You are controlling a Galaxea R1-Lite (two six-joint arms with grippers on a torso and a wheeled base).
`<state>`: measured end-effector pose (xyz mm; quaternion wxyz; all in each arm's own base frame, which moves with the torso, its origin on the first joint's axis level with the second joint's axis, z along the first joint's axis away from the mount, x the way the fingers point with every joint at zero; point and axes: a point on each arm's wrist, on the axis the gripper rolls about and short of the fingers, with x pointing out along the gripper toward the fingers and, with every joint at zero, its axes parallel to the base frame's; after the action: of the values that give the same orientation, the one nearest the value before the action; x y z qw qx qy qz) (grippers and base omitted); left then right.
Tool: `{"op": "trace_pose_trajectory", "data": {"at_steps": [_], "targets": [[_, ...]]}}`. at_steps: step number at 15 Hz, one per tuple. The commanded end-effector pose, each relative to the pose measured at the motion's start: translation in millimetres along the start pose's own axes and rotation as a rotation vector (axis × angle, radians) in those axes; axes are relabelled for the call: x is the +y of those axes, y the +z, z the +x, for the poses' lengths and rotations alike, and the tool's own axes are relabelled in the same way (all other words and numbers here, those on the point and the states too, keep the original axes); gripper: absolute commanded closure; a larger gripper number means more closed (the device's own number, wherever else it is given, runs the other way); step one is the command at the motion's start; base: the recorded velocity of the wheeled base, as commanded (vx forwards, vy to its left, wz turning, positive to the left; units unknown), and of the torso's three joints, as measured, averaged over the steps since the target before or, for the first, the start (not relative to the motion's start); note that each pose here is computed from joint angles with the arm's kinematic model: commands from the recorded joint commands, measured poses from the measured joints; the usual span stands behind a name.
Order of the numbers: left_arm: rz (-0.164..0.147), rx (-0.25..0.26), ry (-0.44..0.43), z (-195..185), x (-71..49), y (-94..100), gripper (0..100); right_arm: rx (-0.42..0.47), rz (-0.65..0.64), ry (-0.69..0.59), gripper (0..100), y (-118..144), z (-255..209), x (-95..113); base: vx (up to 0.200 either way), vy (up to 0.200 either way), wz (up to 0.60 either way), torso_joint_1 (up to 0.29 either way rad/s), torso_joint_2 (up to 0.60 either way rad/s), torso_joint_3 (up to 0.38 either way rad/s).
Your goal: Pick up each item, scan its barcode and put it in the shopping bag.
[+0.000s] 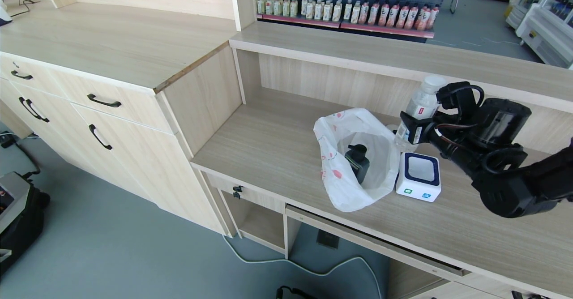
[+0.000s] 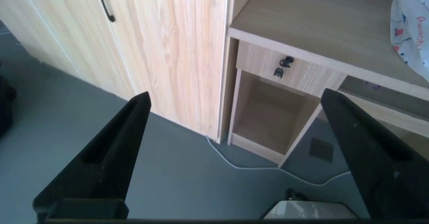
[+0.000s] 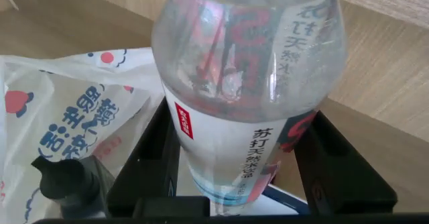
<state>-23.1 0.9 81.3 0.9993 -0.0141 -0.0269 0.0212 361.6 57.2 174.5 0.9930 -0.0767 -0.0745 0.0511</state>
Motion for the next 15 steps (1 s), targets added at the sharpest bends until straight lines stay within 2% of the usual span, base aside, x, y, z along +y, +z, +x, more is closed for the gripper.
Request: {"op": "trace_pose_trajectory", "data": {"at_steps": [1, 6, 8, 10, 15], "targets": [[-0.001, -0.001, 0.001, 0, 0.0, 0.0, 0, 0.027, 0.032, 0.026, 100, -17, 12, 11, 0.0, 0.0, 0.0, 0.0, 0.0, 0.0], [-0.001, -0.001, 0.001, 0, 0.0, 0.0, 0, 0.029, 0.086, 0.063, 100, -39, 35, 17, 0.0, 0.0, 0.0, 0.0, 0.0, 0.0], [-0.001, 0.001, 0.001, 0, 0.0, -0.2, 0, -0.017, 0.087, 0.105, 100, -49, 41, 21, 0.0, 0.0, 0.0, 0.0, 0.0, 0.0], [-0.001, -0.001, 0.001, 0, 0.0, 0.0, 0, -0.043, 0.084, 0.202, 100, -58, 43, 24, 0.0, 0.0, 0.0, 0.0, 0.0, 0.0], [-0.001, -0.001, 0.001, 0, 0.0, 0.0, 0, -0.02, 0.082, 0.21, 100, -78, 50, 27, 0.0, 0.0, 0.0, 0.0, 0.0, 0.0]]}}
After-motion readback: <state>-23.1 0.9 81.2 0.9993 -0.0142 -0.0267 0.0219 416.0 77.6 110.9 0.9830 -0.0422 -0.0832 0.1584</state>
